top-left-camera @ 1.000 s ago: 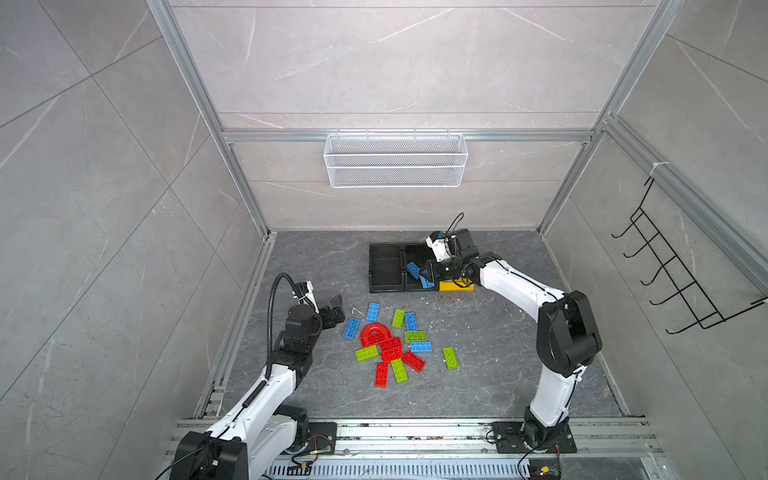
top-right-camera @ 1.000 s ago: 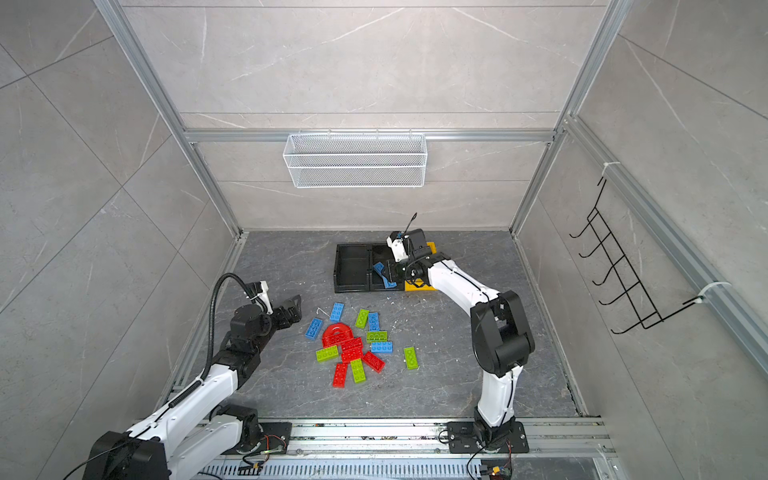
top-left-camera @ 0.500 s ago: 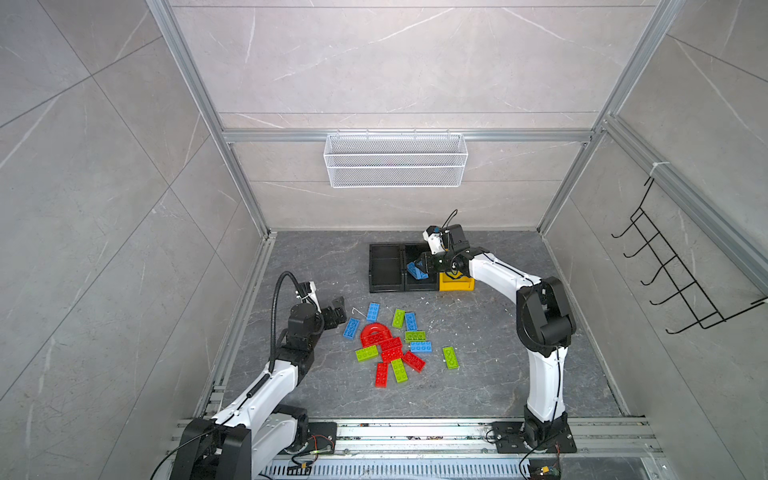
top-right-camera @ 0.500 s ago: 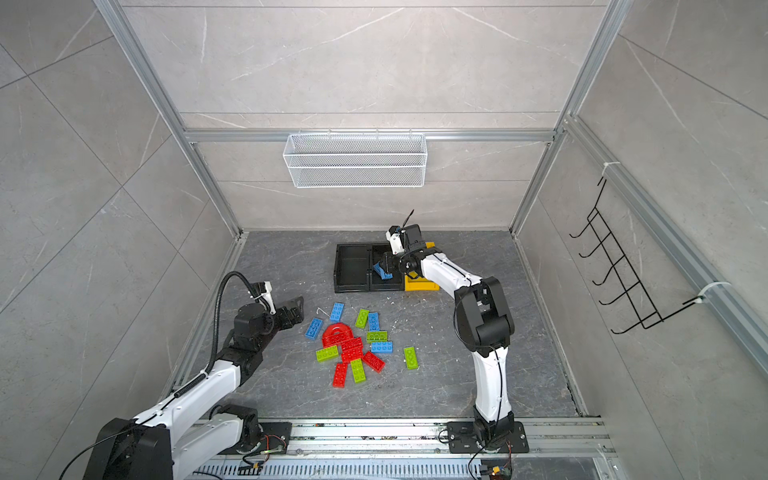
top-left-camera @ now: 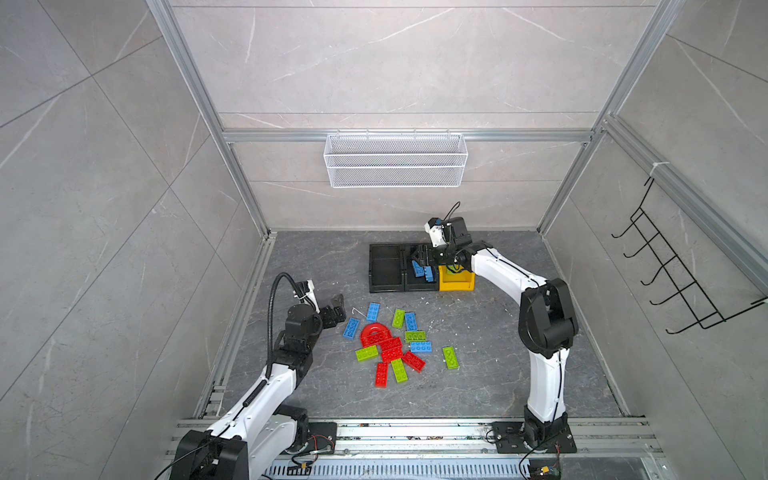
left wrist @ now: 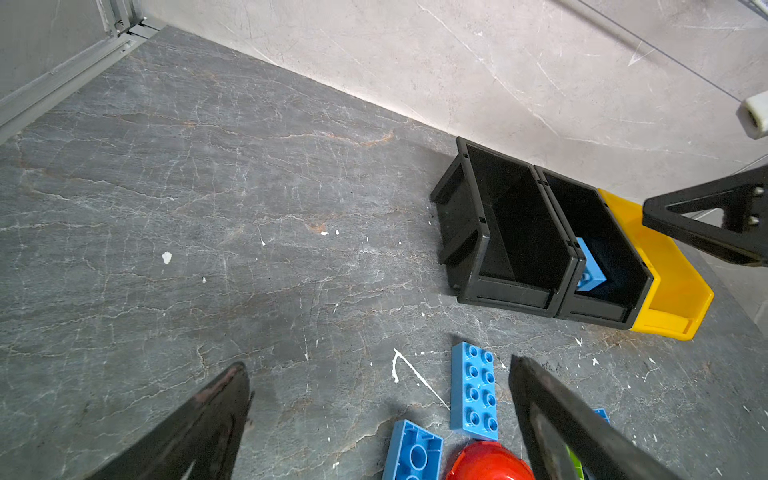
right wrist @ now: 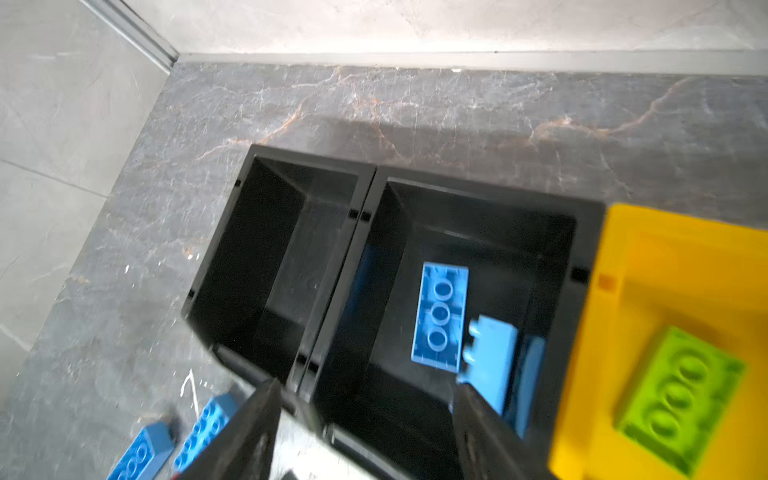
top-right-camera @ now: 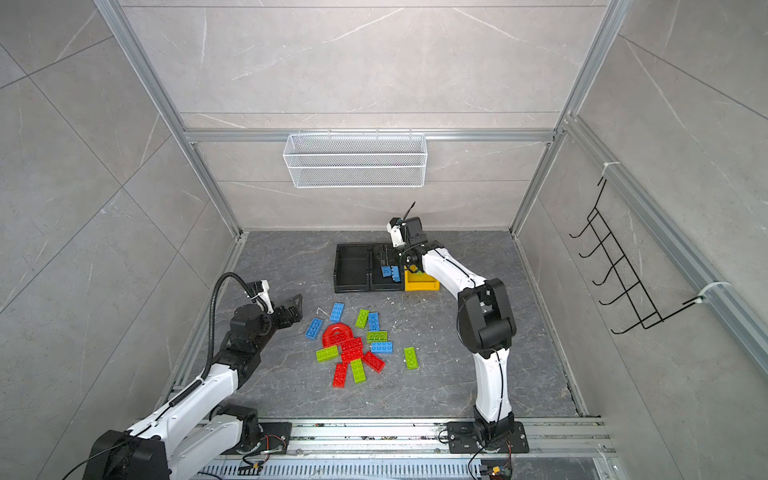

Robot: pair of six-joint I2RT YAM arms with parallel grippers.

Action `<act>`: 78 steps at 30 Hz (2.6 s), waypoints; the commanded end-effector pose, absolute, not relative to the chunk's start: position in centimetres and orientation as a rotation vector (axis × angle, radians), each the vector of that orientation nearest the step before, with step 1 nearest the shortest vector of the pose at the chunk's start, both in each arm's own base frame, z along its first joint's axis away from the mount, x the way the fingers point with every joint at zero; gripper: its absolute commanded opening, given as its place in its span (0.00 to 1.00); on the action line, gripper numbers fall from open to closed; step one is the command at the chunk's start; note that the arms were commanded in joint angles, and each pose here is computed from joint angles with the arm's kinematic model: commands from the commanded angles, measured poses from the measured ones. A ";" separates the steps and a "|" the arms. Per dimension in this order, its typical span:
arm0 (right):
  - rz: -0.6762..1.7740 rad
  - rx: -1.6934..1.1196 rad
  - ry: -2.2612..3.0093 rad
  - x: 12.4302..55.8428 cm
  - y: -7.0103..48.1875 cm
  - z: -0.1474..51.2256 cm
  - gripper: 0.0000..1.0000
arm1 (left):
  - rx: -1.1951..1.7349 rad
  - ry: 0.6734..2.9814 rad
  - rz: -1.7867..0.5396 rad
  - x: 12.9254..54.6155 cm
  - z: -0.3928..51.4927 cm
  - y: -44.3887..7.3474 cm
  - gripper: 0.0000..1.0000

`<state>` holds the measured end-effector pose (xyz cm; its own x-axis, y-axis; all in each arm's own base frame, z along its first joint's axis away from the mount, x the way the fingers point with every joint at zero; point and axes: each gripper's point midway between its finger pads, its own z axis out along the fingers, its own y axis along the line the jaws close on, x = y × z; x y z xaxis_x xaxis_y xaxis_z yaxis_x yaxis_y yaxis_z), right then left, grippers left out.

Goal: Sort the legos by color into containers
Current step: 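Open the right gripper to drop the blue brick into the black bin, then move the right gripper back down to another blue brick in the pile, then close the right gripper on the blue brick and lift it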

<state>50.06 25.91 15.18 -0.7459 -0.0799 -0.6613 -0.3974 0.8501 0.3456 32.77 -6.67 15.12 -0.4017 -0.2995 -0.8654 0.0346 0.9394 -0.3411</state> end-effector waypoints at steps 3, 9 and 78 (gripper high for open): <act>0.536 -0.400 2.363 44.4 24.4 17.4 0.68 | -0.161 1.914 -0.366 32.9 16.1 -6.8 1.00; 0.457 -0.517 2.453 37.2 25.4 14.2 0.67 | -0.153 1.913 -0.375 32.8 16.3 -7.0 1.00; 0.437 -0.619 2.611 33.5 26.4 6.0 0.49 | -0.074 1.951 -0.398 33.4 16.0 -8.5 1.00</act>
